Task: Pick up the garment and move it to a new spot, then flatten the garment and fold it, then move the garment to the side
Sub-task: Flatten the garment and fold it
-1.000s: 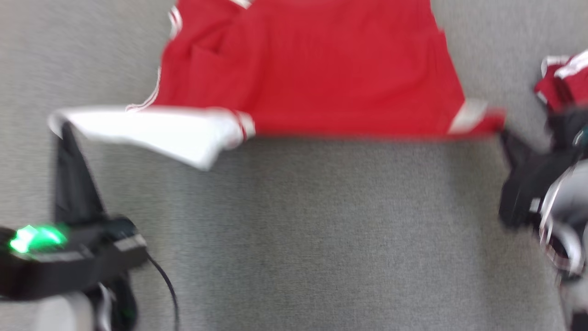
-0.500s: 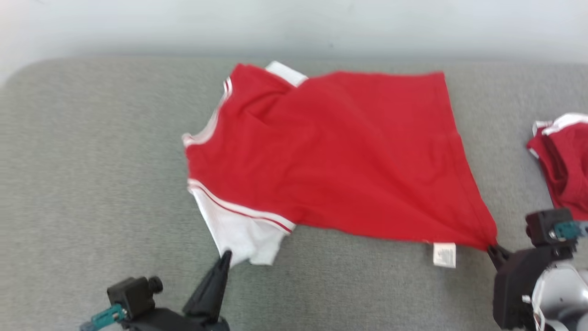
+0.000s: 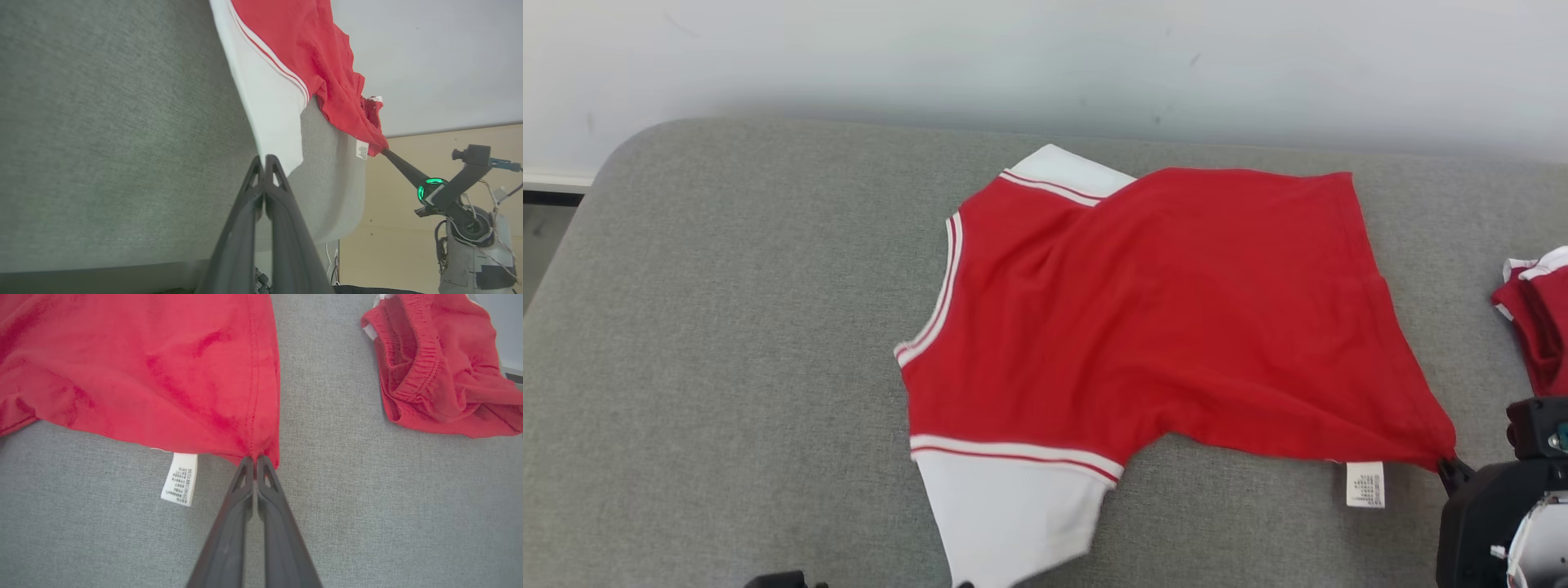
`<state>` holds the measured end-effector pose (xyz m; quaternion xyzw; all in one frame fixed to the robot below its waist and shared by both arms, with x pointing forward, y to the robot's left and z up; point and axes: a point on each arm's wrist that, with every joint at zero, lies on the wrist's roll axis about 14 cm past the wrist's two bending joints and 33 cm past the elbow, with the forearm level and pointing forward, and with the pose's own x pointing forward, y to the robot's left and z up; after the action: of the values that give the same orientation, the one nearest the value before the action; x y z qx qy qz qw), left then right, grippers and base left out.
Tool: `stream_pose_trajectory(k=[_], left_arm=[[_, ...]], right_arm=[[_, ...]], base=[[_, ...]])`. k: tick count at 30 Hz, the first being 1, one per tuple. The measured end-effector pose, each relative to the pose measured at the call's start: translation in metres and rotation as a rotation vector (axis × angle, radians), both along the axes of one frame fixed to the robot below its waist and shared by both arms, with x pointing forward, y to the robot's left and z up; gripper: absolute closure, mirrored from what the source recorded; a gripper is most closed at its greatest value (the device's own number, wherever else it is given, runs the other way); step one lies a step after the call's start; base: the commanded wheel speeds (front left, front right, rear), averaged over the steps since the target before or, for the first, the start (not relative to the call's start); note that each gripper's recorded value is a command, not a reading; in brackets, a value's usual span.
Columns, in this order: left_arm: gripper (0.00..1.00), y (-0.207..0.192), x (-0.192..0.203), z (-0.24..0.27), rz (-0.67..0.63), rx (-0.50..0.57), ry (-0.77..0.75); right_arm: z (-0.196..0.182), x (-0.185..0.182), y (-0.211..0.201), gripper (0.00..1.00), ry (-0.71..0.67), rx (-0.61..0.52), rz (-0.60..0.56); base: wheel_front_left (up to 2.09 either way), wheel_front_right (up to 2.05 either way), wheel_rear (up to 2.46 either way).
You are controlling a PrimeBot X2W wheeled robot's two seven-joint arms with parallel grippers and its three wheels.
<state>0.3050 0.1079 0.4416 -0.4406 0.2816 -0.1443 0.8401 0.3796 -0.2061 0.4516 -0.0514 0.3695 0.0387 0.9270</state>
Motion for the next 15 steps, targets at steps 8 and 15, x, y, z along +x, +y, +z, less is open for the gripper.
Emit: stream_pose_trajectory(k=[8, 15], left_arm=[[1.0, 0.005, -0.02, 0.006, 0.017, -0.039, 0.052], [1.0, 0.011, -0.026, 0.009, 0.035, -0.038, 0.048]], right_arm=[[-0.022, -0.026, -0.011, 1.0, 0.119, -0.023, -0.046], [-0.038, -0.058, -0.026, 1.0, 0.235, -0.049, -0.102]], base=[[0.0, 0.0, 0.0], [0.0, 0.0, 0.0]])
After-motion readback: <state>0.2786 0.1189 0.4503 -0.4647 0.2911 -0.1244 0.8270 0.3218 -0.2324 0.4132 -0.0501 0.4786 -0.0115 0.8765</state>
